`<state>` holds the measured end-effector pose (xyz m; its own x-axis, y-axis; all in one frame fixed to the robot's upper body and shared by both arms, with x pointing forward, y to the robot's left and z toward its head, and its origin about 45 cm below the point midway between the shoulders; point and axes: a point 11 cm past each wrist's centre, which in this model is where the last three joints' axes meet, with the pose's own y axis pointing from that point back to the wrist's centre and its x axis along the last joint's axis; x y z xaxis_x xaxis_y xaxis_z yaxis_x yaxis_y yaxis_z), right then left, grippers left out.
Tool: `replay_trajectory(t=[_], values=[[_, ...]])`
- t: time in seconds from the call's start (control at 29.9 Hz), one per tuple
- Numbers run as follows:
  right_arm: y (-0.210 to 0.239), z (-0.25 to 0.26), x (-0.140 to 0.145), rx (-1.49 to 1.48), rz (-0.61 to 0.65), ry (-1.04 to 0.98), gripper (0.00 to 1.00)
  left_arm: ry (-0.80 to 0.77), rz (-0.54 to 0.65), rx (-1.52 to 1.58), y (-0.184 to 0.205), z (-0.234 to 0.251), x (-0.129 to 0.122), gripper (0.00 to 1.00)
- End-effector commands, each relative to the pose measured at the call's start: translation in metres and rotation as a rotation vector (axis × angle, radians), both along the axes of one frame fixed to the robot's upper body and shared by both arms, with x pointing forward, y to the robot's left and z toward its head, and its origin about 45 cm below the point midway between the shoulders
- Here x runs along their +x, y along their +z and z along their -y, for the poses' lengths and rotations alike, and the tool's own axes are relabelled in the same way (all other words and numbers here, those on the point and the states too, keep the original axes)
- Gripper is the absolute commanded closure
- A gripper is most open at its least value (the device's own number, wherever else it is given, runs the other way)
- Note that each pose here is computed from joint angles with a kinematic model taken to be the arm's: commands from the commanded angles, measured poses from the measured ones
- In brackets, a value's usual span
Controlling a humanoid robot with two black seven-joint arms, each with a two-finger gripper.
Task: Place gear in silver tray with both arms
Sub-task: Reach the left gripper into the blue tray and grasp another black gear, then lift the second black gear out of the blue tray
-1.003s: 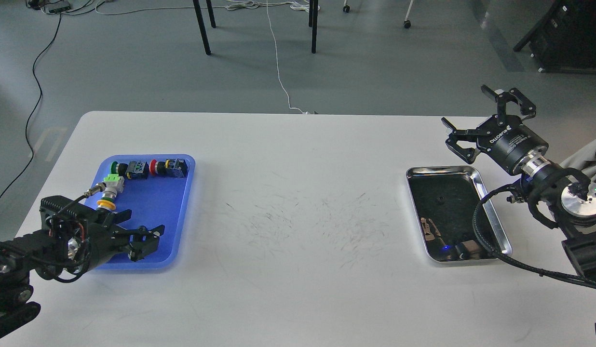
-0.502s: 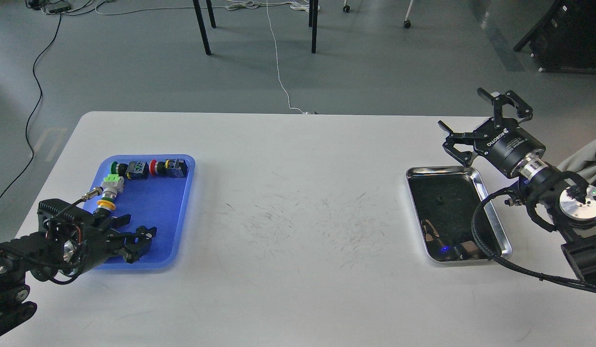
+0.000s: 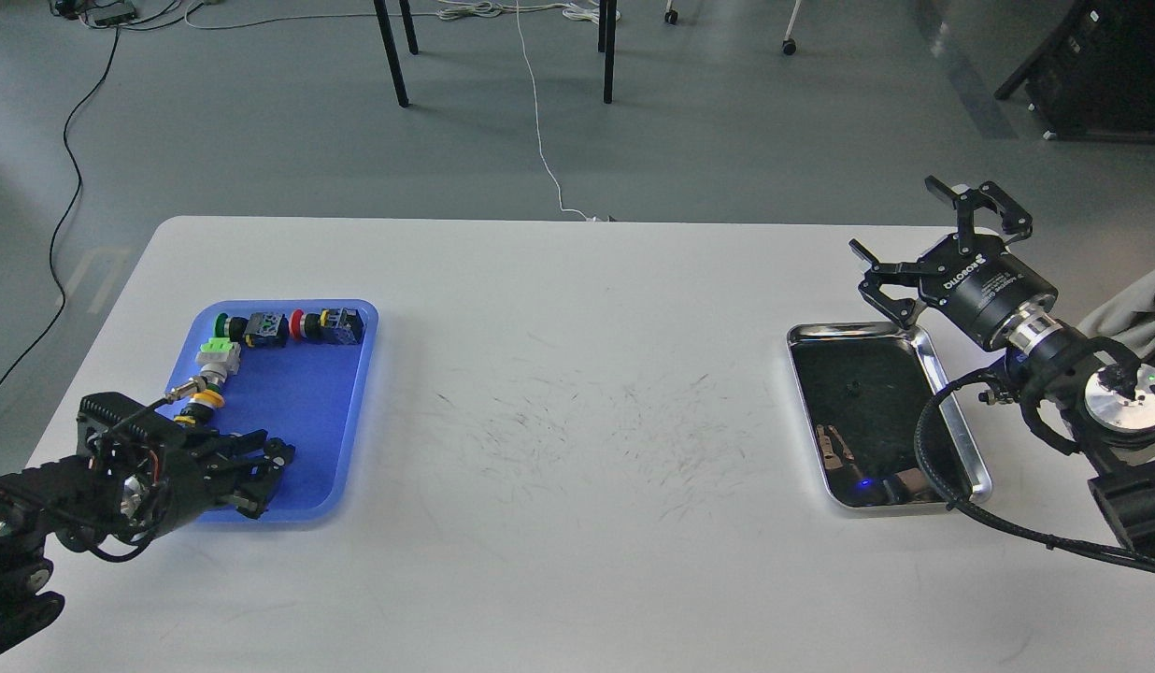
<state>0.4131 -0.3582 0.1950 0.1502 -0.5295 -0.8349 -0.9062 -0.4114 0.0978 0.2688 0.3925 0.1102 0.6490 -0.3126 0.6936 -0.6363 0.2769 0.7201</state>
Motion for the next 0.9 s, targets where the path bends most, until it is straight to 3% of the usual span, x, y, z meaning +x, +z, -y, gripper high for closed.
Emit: replay_trajectory(t=[0.0,0.1,0.27,0.47,0.67,0.87], values=[[0.0,0.0,0.0,-0.001,0.001,0.001,0.03,0.001,-0.015,0.006,-0.001,0.0,0.0,0.82],[0.0,0.0,0.0,-0.001,0.0,0.0,0.03,0.0,-0.011,0.003,0.0,0.001,0.002,0.91],[0.0,0.0,0.0,-0.001,0.0,0.0,0.03,-0.003,0.024,-0.003,0.012,0.002,0.01,0.93],[0.0,0.0,0.0,0.0,0.0,0.0,0.03,-0.066,0.189,0.011,0.098,0.005,0.049,0.93],[0.001,0.001,0.0,0.0,0.002,-0.002,0.03,-0.173,0.256,-0.02,0.167,0.068,0.062,0.93],[0.003,0.004,0.0,-0.009,0.003,-0.002,0.03,-0.275,0.289,-0.165,0.168,0.181,0.079,0.93]])
